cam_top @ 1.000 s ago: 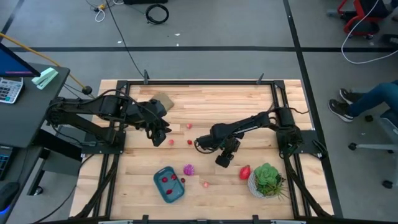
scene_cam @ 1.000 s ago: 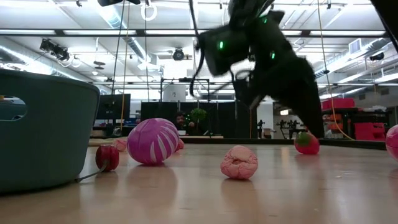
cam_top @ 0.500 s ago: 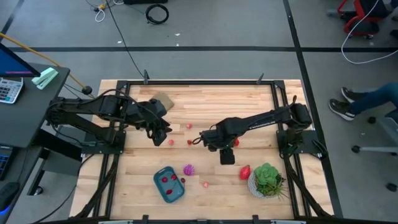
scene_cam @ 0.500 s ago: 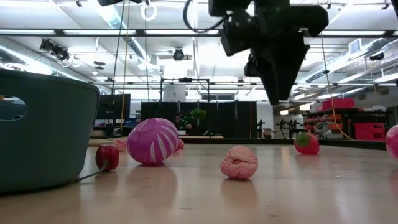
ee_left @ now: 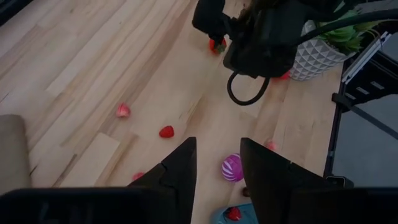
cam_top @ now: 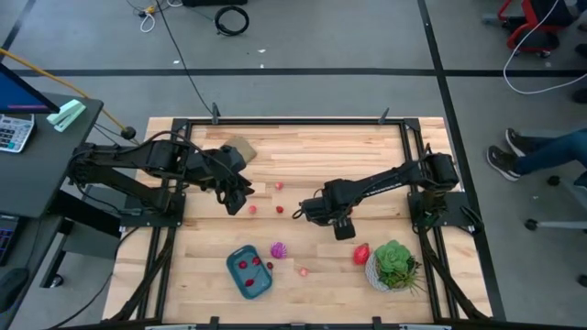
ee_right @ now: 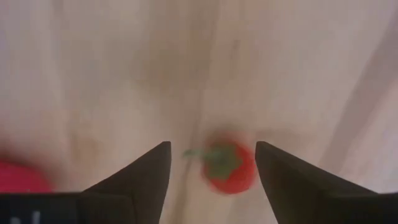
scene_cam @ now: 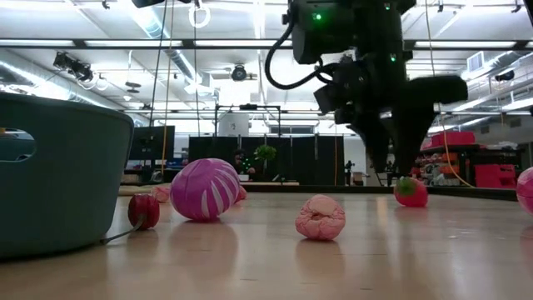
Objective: Pick and placing Produce into tupperware
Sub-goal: Put the red strawberry into the blue bin
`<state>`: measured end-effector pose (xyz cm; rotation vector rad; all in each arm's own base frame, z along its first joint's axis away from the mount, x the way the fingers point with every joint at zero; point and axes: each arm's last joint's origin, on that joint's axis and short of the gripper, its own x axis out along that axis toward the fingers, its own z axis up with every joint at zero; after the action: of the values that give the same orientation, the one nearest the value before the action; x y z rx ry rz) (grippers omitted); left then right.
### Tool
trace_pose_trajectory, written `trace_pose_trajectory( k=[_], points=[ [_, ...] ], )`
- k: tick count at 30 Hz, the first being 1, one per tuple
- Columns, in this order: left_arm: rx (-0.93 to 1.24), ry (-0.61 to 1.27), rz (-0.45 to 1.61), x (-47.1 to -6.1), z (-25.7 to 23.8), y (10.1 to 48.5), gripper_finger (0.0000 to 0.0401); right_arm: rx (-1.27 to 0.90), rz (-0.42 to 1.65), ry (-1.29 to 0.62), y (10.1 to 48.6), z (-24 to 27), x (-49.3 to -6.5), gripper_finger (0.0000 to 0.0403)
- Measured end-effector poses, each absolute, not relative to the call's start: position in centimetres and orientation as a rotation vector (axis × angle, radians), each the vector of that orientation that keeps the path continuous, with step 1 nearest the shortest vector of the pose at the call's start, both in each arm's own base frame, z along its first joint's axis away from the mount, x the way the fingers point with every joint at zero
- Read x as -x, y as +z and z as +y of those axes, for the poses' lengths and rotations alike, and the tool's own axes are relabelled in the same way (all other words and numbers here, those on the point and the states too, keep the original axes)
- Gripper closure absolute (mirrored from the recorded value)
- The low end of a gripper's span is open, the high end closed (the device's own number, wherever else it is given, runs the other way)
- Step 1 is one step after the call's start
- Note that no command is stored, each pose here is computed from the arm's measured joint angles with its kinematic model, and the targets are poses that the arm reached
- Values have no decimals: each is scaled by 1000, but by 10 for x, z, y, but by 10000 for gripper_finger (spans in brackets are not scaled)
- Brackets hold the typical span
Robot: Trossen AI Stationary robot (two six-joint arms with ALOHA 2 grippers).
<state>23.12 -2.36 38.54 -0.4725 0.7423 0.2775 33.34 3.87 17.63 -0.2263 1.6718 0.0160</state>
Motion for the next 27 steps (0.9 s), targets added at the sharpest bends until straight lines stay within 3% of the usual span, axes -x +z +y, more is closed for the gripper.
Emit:
trace_pose_trajectory(
  k=[14, 27],
  points=[
    [476, 274, 729, -232, -24, 386, 274, 246, 1737, 67, 151, 35, -317, 170],
    [476, 274, 725, -232, -24, 387, 272, 309, 1770, 51, 138, 27, -308, 248]
  ],
)
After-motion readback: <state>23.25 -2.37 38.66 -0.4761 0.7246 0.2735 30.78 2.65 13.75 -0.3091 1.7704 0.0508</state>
